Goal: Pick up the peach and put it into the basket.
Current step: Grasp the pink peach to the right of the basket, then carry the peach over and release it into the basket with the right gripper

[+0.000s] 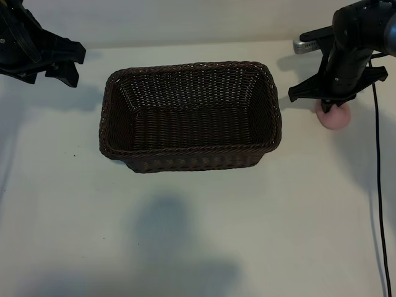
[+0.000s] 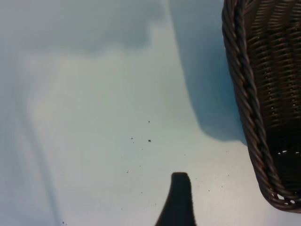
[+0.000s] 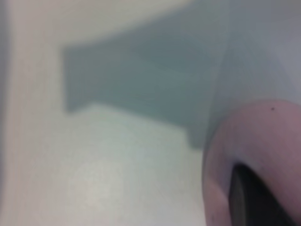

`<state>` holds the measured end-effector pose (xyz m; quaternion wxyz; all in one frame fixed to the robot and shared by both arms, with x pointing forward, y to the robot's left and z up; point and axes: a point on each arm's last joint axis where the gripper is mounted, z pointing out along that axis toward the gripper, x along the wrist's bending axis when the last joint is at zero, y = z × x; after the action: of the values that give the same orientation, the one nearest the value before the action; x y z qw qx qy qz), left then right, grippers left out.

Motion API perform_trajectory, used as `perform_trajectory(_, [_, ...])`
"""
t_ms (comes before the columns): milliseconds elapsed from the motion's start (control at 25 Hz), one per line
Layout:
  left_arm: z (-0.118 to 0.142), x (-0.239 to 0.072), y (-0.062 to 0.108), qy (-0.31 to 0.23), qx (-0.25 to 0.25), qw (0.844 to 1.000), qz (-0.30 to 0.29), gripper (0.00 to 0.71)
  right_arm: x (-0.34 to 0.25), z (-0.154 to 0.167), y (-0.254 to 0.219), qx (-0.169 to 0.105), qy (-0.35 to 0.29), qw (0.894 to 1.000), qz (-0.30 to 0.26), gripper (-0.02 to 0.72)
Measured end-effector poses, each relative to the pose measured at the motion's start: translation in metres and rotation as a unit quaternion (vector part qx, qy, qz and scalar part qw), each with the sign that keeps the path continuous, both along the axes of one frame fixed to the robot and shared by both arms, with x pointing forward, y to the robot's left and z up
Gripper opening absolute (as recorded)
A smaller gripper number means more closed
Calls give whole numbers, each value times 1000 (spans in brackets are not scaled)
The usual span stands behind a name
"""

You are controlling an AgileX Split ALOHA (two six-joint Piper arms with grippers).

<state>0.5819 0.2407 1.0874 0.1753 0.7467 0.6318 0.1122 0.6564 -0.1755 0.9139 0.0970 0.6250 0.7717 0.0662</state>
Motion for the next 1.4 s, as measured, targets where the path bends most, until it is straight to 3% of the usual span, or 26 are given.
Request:
perform_trajectory(240, [0, 0, 0, 1, -1, 1000, 2, 599, -6, 26, -3, -9, 10, 1000, 4, 70])
perform_trajectory(400, [0, 0, 0, 1, -1, 1000, 1, 599, -13, 69, -5, -5, -5, 1000, 1, 68])
perform_trajectory(600, [0, 0, 0, 1, -1, 1000, 1, 599, -25, 123, -9, 12, -54, 998, -2, 68])
perform_trajectory(800, [0, 0, 0, 1, -1, 1000, 1, 599, -38, 150, -5, 43, -70, 997, 2, 68])
perform_trajectory(1080, [0, 0, 0, 1, -1, 1000, 1, 599, -67, 157, 60, 82, -67, 990, 91, 67])
perform_trajectory(1400, [0, 0, 0, 1, -1, 1000, 1, 599, -103, 161, 133, 125, -107, 968, 188, 67])
